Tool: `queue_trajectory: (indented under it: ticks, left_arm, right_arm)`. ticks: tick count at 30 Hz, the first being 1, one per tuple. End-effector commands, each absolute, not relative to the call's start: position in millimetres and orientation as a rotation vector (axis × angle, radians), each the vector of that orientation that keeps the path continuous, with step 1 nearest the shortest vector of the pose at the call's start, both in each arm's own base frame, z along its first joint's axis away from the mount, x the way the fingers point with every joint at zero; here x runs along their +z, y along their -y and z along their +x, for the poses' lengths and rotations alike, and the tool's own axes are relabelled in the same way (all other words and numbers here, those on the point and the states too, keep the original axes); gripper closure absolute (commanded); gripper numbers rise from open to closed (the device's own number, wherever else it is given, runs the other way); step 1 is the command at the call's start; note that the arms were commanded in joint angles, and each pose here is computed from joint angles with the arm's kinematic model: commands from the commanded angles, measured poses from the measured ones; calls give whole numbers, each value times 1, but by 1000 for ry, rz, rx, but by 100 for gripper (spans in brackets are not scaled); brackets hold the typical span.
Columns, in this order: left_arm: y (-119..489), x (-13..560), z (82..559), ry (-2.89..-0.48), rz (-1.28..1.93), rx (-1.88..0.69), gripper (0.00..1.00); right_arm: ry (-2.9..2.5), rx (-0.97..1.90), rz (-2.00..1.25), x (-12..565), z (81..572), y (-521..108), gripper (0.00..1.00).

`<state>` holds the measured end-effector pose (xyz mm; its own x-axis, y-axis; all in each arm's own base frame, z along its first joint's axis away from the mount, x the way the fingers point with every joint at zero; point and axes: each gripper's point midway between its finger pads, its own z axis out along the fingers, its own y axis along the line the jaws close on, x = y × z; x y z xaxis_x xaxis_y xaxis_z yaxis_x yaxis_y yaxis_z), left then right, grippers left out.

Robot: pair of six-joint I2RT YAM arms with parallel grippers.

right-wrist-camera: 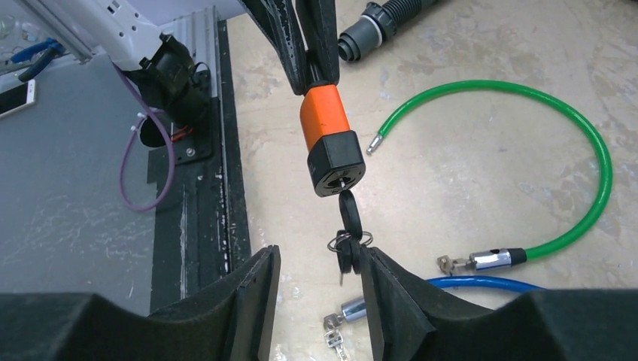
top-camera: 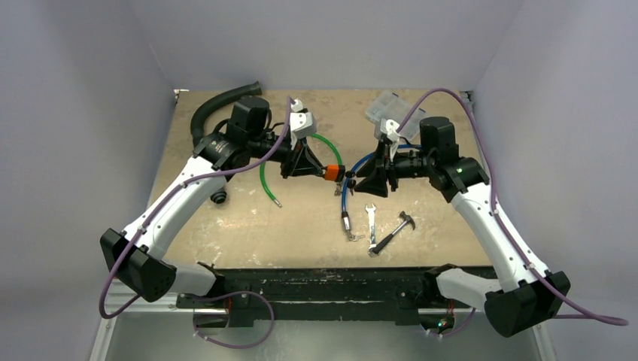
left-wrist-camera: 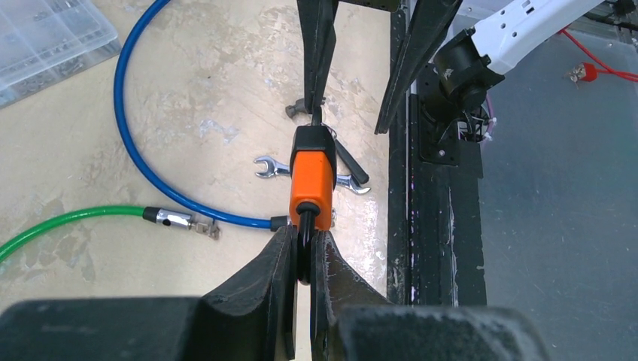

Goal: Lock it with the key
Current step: Lock the lock.

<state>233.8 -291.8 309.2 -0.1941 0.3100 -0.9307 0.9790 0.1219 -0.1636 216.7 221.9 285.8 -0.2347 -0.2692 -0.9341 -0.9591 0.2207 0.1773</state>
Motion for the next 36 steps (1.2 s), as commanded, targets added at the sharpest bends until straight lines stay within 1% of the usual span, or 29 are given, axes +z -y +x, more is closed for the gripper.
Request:
queue_trajectory:
  ticks: [1,8,13,15,19,25,31,36]
  left_arm:
    - [294,332,226,-1527,1292,-1134,100]
    - [294,330,223,-1520,1301,-1142,100]
    - [295,329,223,-1519,1306,-1148,100]
    - [295,329,223,-1517,1307,-1149,100]
    - [296,329,224,-1520,1301,-1151,100]
    - [299,330,228,-1539,1260,-1170,100]
    - [297,327,230,-1558,1256,-1163,100]
    - [288,322,234,-1588,1241,-1157,100]
  right_arm:
    - [-1604,1040,-1181,304,220,-224,50]
    - [-1573,1058,-1176,313,224,-229,58]
    - [-1563,1070,-1163,316,229,-232,59]
    - [-1559,1070,-1164,317,230,-234,60]
    - [-1553,1072,-1179,315,230,-237,70]
    - [-1548,1069,-1230,308,223,-241,77]
    - [-1571,1053,-1246,302,220,-238,99]
    - [-1574,1013,-1279,299,219,-234,100]
